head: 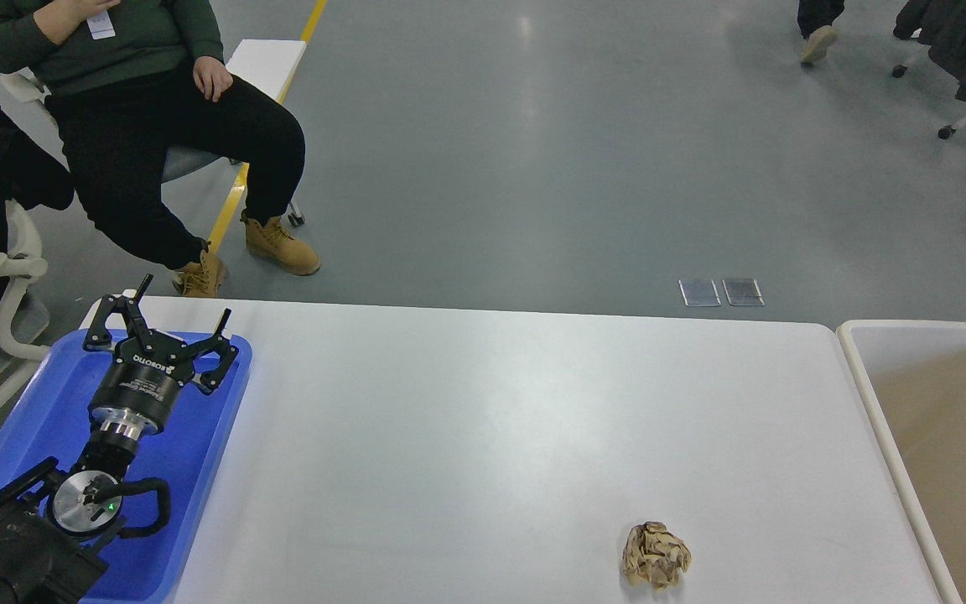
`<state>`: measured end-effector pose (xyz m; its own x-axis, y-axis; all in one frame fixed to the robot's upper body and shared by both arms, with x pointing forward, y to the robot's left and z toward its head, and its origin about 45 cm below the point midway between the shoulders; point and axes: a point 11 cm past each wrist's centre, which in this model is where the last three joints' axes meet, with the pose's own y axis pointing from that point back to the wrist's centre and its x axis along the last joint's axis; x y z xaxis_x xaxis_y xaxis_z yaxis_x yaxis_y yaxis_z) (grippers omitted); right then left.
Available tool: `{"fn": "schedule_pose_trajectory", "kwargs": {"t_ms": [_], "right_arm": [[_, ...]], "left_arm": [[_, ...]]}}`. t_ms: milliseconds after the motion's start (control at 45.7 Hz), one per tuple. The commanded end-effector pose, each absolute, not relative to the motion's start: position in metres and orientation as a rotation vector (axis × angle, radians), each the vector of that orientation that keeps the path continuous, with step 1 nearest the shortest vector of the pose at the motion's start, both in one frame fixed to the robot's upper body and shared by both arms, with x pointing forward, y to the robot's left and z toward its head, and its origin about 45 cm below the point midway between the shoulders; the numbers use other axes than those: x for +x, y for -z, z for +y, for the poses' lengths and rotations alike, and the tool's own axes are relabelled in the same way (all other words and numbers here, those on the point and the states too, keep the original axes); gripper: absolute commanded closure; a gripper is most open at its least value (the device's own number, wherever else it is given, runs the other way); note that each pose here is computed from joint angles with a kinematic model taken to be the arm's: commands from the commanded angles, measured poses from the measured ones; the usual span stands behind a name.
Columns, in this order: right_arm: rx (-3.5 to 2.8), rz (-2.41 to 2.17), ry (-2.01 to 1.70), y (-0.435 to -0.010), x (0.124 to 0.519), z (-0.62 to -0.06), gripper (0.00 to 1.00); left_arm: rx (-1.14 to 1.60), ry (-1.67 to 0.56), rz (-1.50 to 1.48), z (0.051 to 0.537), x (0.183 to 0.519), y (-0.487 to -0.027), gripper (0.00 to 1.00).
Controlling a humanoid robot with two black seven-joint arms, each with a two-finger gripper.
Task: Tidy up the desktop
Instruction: 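Drop the foil tray into the white bin with the right gripper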
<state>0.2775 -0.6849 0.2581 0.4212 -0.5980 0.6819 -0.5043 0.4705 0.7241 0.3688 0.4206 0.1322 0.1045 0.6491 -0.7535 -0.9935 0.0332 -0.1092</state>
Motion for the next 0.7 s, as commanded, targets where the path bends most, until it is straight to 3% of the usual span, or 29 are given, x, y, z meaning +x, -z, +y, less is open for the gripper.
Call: {"fn": "schedule_pose_trajectory", "kwargs": {"t_ms": [0,372,679], "right_arm": [[1.139,-1.223,0.114,-0.197,0.260,-0.678,1.00],[1.178,-1.303,0.160,-0.126,0.248,-0.647,1.00],[1.175,-1.307,0.168,-0.099,0.238,-0.634,1.00]], "left_arm": [[-0.734,-1.386,0.597,0.421,0.369,-0.132,0.01],[-0.734,-1.386,0.597,0.421,0.369,-0.132,0.01],[-0.734,-1.386,0.597,0.421,0.369,-0.132,0.01]]}}
